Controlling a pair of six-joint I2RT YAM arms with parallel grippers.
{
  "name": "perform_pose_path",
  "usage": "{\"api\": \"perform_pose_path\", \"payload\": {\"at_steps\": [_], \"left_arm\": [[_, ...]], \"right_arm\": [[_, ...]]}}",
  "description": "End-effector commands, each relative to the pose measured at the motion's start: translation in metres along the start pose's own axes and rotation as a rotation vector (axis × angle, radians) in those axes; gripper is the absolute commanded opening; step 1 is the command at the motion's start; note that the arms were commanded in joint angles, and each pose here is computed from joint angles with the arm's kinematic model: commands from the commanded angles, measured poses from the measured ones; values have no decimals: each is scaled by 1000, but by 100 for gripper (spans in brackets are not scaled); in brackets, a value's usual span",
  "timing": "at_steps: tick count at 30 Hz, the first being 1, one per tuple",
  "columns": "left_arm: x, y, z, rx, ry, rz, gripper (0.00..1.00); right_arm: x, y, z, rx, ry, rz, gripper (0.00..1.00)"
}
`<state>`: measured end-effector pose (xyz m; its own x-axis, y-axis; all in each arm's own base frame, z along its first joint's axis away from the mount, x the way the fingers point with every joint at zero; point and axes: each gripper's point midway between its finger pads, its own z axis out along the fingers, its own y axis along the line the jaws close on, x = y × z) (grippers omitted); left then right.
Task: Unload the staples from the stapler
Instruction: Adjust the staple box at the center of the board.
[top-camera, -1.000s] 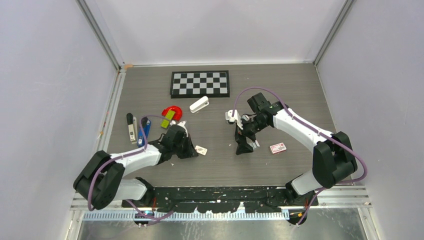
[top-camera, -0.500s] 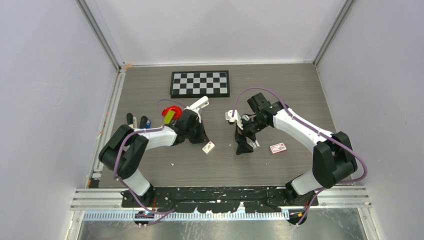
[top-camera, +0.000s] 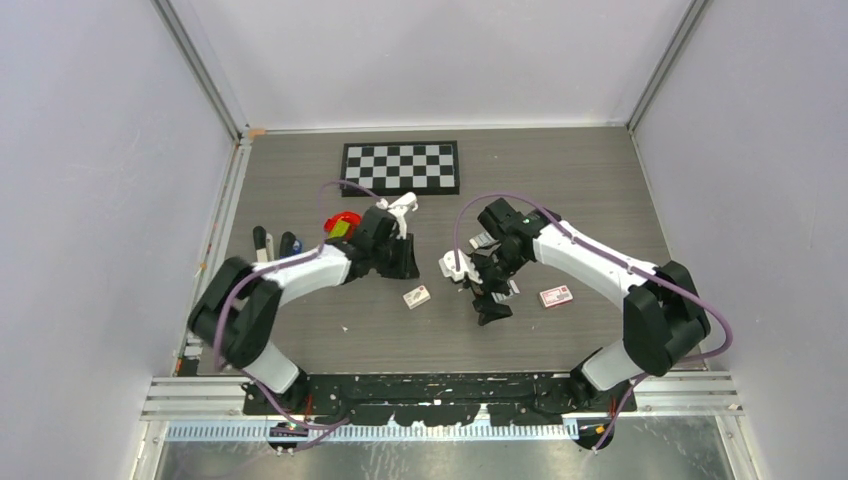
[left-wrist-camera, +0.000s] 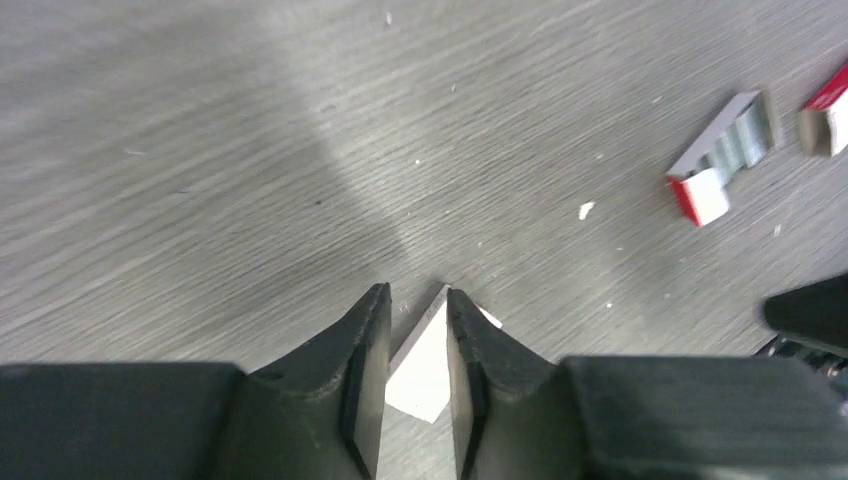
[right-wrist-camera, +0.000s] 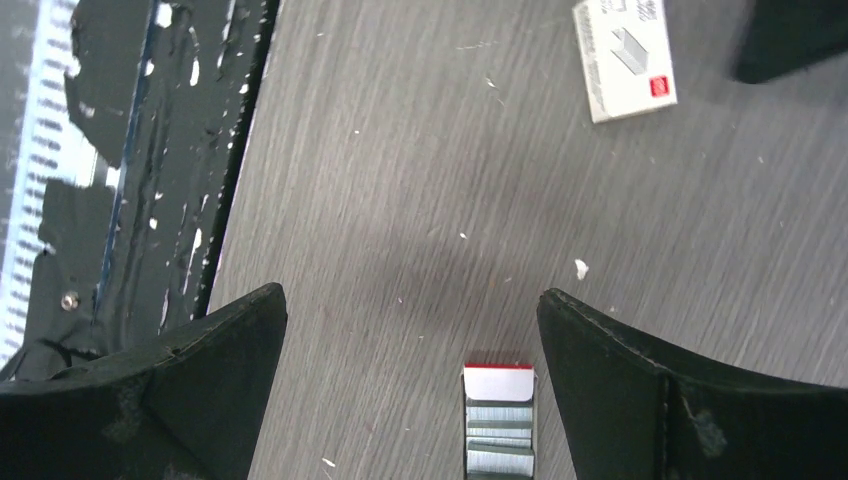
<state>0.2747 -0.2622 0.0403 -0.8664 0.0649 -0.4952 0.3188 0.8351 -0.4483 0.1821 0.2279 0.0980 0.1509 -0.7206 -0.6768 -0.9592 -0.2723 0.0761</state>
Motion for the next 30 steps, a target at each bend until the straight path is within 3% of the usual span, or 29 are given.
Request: {"api": "perform_pose_path", "payload": {"at_steps": [1, 7, 10, 15, 24, 30], "left_arm": [[-45, -2, -62, -74, -226, 158, 35], [-51, -5, -143, -71, -492, 212, 78], [-43, -6, -169, -26, -613, 154, 91], [-28, 6, -203, -13, -754, 27, 96], [-8, 36, -239, -112, -855, -65, 96], [-4, 43, -245, -136, -871, -84, 96]], "right_arm": [[-13, -6, -4, -52, 30, -138, 100], [-27, -26, -2, -16, 63, -168, 100], [-33, -30, -1, -19, 68, -178, 100], [-39, -40, 7, -45, 90, -221, 100], [-47, -63, 36, -183, 141, -425, 100], [-62, -74, 69, -183, 187, -280, 100]]}}
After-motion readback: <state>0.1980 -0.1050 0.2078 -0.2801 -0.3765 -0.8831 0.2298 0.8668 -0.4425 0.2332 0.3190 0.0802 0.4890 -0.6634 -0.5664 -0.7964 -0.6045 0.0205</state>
